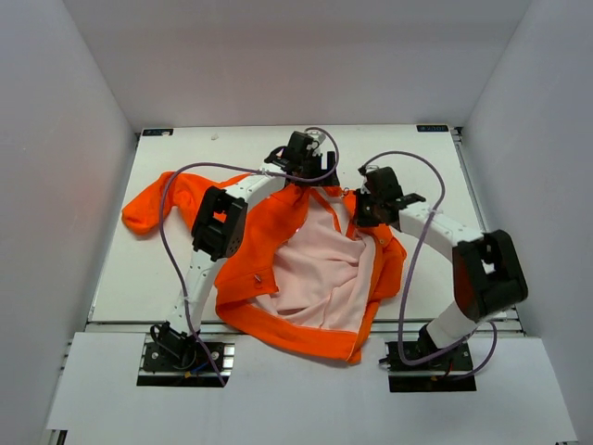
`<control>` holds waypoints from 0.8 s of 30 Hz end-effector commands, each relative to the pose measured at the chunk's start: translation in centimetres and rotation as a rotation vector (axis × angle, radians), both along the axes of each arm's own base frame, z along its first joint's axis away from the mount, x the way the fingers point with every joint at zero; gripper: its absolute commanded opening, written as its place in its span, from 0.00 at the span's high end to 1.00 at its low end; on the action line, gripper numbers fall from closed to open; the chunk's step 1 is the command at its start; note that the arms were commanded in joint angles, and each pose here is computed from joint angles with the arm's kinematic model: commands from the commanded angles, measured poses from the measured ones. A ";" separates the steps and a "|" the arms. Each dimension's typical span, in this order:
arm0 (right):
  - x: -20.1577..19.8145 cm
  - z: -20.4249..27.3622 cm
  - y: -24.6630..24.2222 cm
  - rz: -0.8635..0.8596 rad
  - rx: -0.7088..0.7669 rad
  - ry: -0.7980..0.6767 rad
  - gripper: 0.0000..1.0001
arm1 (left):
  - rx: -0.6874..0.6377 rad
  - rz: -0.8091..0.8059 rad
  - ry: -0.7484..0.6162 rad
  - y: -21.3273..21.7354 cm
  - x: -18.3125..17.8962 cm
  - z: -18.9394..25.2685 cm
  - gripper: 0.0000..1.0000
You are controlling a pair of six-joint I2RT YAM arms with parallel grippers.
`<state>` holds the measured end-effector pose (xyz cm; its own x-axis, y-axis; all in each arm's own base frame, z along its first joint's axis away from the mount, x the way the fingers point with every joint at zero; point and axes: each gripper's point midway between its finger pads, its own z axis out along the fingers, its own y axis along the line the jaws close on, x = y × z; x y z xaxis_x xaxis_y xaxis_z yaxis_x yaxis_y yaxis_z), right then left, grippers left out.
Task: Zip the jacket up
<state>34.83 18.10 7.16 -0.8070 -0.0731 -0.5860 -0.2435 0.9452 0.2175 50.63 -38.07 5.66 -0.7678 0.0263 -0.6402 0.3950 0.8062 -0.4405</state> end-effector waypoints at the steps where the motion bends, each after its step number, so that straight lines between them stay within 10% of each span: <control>1: -1.3 3.4 1.2 0.045 0.101 -0.075 1.00 | 0.031 0.020 0.072 0.5 -0.6 -2.2 0.02; 15: -9.9 14.2 0.2 0.123 0.335 -0.267 1.00 | 0.239 0.121 0.241 4.8 -3.5 -11.3 0.02; 24: -11.3 17.6 0.1 0.134 0.394 -0.303 1.00 | 0.182 0.095 0.171 3.4 -2.0 -8.6 0.02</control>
<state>23.78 17.48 23.83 -0.5769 0.0925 -0.8116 -0.4560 0.7878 0.4140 51.05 -38.04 4.81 -0.7778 -0.0135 -0.6283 0.3354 0.8365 -0.4332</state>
